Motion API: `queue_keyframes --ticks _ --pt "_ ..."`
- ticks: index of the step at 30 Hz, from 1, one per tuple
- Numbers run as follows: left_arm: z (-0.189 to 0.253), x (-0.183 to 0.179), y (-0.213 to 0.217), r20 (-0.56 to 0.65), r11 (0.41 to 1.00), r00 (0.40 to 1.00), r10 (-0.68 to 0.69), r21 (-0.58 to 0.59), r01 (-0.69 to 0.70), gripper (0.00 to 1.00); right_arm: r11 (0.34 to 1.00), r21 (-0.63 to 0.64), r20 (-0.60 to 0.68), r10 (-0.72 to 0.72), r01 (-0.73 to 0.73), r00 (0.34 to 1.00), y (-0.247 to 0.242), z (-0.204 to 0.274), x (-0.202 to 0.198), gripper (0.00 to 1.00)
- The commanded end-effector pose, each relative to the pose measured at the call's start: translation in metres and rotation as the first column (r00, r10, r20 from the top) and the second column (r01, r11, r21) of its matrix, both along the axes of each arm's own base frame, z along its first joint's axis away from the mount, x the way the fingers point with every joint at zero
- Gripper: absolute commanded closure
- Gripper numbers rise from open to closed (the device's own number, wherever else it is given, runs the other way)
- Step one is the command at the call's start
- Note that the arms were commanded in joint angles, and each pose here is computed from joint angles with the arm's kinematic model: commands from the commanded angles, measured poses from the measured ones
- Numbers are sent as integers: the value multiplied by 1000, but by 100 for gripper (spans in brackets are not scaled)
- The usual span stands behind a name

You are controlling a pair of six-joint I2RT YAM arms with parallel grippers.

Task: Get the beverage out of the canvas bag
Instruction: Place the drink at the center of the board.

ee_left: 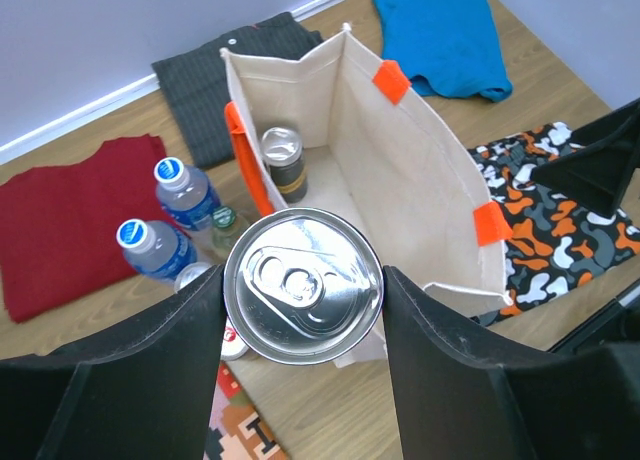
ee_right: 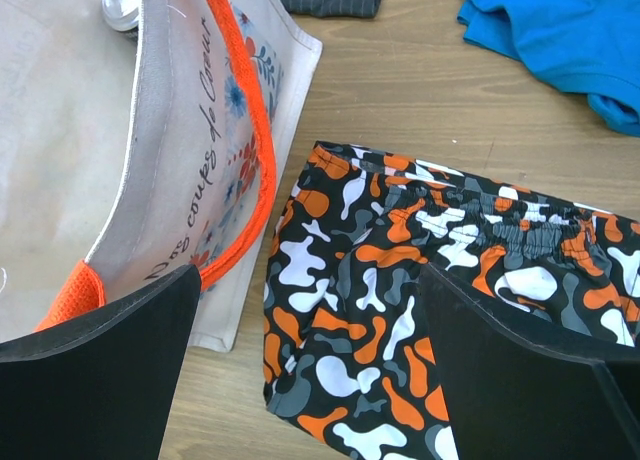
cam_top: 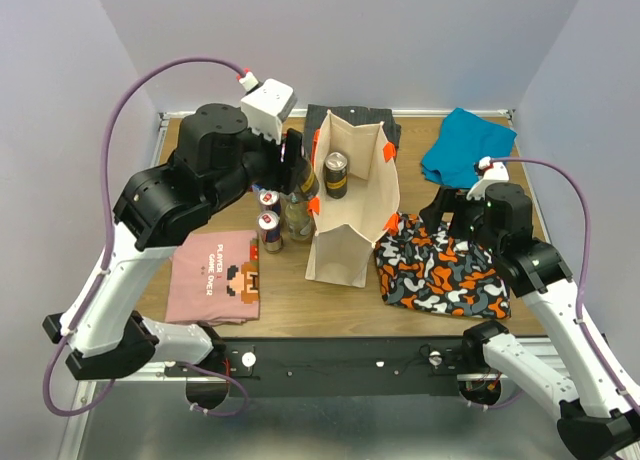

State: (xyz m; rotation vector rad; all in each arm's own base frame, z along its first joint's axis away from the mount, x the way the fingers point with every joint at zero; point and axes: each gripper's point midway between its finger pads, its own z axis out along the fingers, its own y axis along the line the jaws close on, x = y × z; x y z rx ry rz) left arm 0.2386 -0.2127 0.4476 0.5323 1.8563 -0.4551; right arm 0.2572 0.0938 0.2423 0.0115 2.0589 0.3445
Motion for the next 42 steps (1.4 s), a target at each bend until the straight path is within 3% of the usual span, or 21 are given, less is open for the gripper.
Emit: queue_keyframes --ticks 1,17,25,42 --pt "15 1 20 61 995 994 90 -46 -87 100 1000 -3 -4 -25 24 1000 -3 -2 2 1" --pt "-29 -4 39 -7 986 986 169 4 -169 100 997 39 1 -64 64 998 -6 -9 -3 1" --pt "-67 0 32 -57 984 983 177 29 -175 100 987 49 84 -155 152 984 -25 5 -8 1" --pt "-140 18 21 -101 970 966 236 75 -230 100 986 28 66 -165 163 984 -27 1 -5 1"
